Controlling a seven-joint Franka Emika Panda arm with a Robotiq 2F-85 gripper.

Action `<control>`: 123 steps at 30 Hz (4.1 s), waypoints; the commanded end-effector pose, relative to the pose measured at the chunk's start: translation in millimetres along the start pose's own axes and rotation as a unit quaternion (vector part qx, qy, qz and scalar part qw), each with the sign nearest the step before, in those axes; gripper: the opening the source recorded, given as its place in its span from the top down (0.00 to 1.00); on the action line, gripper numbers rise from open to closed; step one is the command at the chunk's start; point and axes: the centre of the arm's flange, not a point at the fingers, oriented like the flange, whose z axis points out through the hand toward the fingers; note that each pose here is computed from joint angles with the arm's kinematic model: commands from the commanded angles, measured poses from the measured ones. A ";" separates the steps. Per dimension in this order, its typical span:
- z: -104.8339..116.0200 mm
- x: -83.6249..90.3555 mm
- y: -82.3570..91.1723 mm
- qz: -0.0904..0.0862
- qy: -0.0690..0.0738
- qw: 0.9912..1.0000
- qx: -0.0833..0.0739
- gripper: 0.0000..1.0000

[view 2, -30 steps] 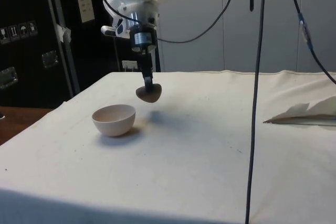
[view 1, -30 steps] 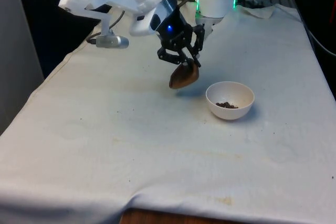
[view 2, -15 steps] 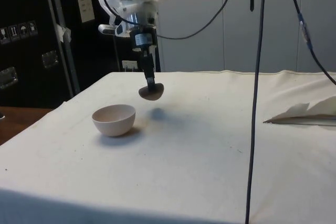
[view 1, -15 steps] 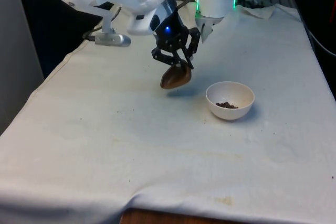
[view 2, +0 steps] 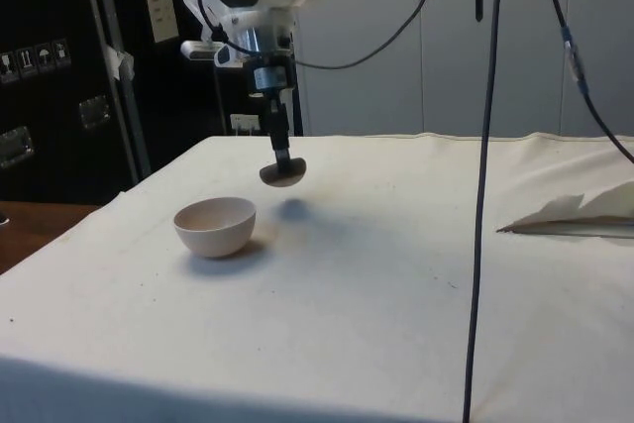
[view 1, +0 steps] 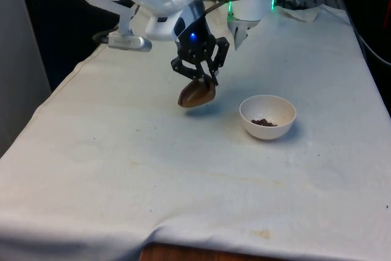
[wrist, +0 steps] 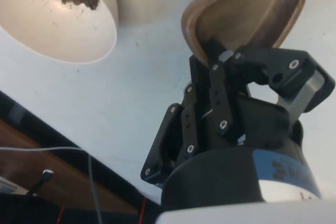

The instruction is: Pour the coffee beans from the cup into the bowl.

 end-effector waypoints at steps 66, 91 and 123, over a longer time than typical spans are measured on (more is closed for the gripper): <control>-3.8 -53.3 57.5 -0.105 0.010 0.983 -0.152 0.97; 3.6 -66.9 57.5 -0.128 0.022 0.965 -0.229 0.97; 27.1 -72.2 67.5 -0.160 0.015 0.954 -0.255 0.24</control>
